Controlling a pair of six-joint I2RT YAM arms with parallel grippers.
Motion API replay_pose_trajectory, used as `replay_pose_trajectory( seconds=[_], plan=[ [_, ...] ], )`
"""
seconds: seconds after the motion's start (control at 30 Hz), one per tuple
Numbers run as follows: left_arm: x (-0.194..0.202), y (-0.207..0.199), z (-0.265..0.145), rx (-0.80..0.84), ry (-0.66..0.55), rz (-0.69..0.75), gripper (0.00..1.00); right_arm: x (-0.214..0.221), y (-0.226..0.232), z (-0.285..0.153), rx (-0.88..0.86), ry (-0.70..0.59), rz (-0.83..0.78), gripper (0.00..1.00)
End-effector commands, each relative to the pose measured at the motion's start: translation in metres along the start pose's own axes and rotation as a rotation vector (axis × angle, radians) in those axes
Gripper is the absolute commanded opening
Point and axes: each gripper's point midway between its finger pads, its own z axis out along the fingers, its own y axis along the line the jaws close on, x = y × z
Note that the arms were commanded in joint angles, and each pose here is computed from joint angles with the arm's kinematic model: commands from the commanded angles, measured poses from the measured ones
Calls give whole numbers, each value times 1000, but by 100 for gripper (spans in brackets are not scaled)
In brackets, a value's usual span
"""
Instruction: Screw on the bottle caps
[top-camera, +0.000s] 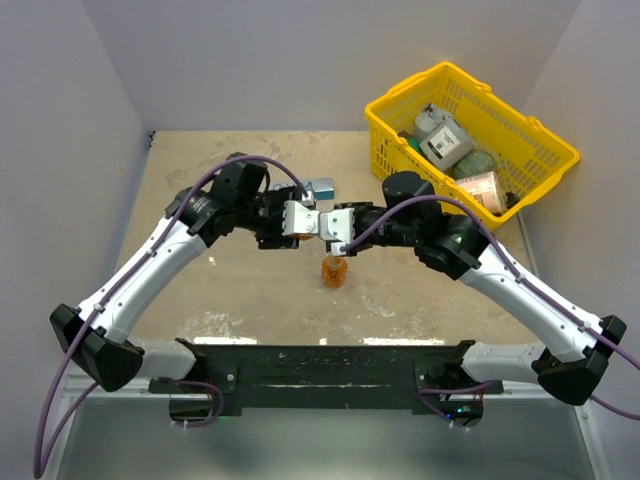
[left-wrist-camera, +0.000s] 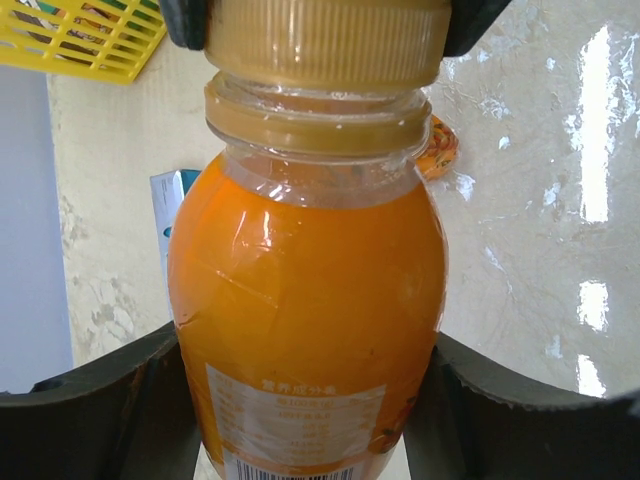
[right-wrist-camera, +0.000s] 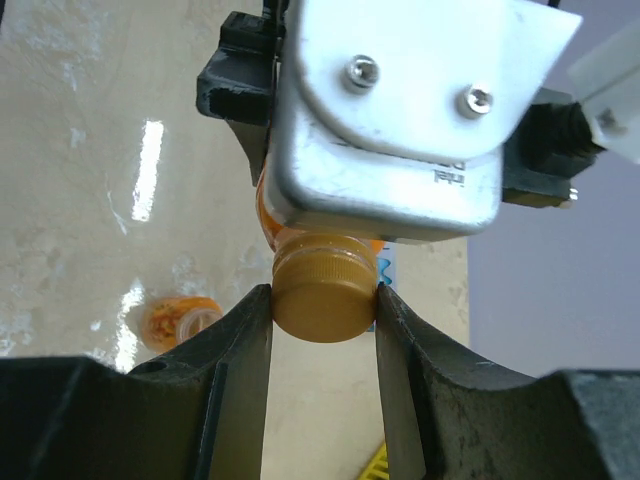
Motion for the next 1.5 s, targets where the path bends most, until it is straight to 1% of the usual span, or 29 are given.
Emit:
replay_pose_trajectory(
  seconds=[0.0, 0.03, 0.17, 0.33, 0.47, 0.6, 0.73, 0.77, 0.8, 0.83, 0.9, 0.93, 1.0, 1.1, 1.13, 1.27, 1.3, 1.37, 1.4, 1.43, 1.47],
  plan=[
    [-66, 27, -18, -159, -267, 117, 0, -22, 12, 16, -45, -103, 144, 2],
    [-70, 27, -25, -189, -284, 129, 0, -22, 13, 16, -49, -102, 151, 2],
    [-69, 34, -31, -279, -305, 136, 0, -25, 15, 16, -59, -112, 194, 2],
    [-69, 36, -36, -319, -313, 133, 0, -28, 13, 18, -51, -115, 261, 2],
    [-74, 41, -45, -381, -344, 151, 0, -25, 0, 20, 25, -97, 351, 0],
    [-77, 43, -51, -403, -351, 161, 0, -23, -7, 22, 61, -85, 394, 0],
    [-77, 46, -56, -450, -365, 172, 0, -26, -6, 25, 55, -99, 456, 0],
    [-83, 51, -62, -490, -389, 192, 0, -27, -7, 27, 54, -100, 484, 0],
    [-79, 47, -64, -508, -395, 194, 0, -28, -7, 28, 53, -100, 501, 0],
    [-86, 54, -74, -574, -427, 220, 0, -30, -7, 28, 55, -108, 516, 0],
    [-79, 47, -77, -625, -440, 250, 0, -33, -9, 30, 47, -116, 554, 0],
    [-85, 52, -88, -686, -456, 307, 0, -35, -10, 30, 46, -122, 563, 0],
    [-79, 51, -88, -720, -438, 344, 0, -40, -14, 32, 50, -134, 596, 0],
    [-71, 59, -94, -792, -392, 364, 0, -48, -24, 32, 63, -151, 637, 0],
    [-73, 67, -103, -857, -385, 371, 0, -50, -26, 32, 67, -159, 641, 0],
    [-70, 81, -115, -980, -328, 390, 0, -57, -40, 33, 102, -174, 685, 0],
    [-68, 83, -115, -999, -301, 418, 0, -57, -42, 33, 108, -175, 693, 0],
    [-72, 86, -123, -1070, -285, 459, 0, -62, -48, 33, 114, -191, 717, 0],
    [-65, 85, -120, -1094, -232, 512, 0, -60, -51, 34, 121, -188, 728, 0],
    [-72, 85, -128, -1150, -245, 551, 0, -61, -53, 34, 126, -193, 737, 0],
    [-75, 84, -130, -1172, -242, 584, 0, -63, -57, 34, 133, -199, 753, 0]
  ],
)
